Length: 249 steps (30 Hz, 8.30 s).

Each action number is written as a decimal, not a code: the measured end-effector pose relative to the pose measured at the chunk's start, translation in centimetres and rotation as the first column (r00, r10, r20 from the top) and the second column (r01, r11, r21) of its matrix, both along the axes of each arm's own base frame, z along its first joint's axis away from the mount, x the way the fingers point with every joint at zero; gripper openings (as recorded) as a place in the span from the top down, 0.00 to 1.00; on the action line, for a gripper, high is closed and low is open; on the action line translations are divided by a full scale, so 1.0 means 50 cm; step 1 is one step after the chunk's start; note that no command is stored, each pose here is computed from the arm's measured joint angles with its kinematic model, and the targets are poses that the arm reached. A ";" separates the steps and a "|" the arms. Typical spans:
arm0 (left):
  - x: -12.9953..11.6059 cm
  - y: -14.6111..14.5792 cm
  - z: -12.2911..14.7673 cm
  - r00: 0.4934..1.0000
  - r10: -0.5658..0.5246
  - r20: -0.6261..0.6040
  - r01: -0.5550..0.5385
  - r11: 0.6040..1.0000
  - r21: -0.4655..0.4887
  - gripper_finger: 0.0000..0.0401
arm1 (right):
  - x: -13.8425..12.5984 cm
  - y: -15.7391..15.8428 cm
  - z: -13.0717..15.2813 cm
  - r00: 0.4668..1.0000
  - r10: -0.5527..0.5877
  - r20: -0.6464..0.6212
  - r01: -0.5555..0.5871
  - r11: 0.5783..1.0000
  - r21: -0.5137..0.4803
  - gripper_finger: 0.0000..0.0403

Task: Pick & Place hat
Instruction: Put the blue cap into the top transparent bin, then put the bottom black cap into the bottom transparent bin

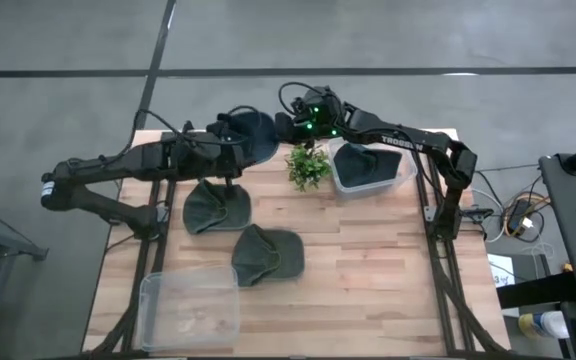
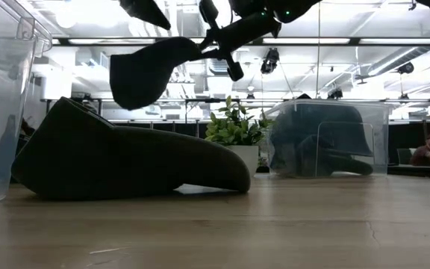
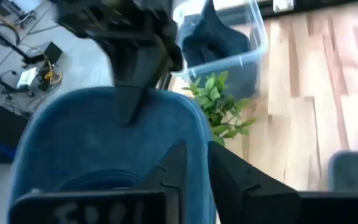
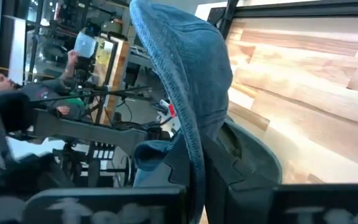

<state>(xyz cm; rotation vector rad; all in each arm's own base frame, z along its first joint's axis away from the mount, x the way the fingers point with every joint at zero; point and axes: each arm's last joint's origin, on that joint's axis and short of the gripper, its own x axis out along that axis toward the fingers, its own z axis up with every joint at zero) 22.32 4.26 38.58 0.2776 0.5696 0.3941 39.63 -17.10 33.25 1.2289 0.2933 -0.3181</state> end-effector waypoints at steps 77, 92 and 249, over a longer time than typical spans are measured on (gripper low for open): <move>-0.034 0.001 0.112 0.952 0.132 0.277 -0.122 0.991 -0.054 0.70 | -0.457 0.125 0.038 0.579 -0.287 -0.763 -0.091 0.908 -0.410 0.97; -0.035 0.002 0.112 0.947 0.148 0.284 -0.134 0.989 -0.068 0.70 | -0.476 0.161 0.194 0.888 -0.222 -0.404 -0.057 0.817 -0.574 0.97; -0.037 0.005 0.112 0.951 0.163 0.261 -0.168 0.986 -0.002 0.70 | -0.398 0.154 0.152 0.789 -0.266 -0.554 -0.065 0.861 -0.505 0.98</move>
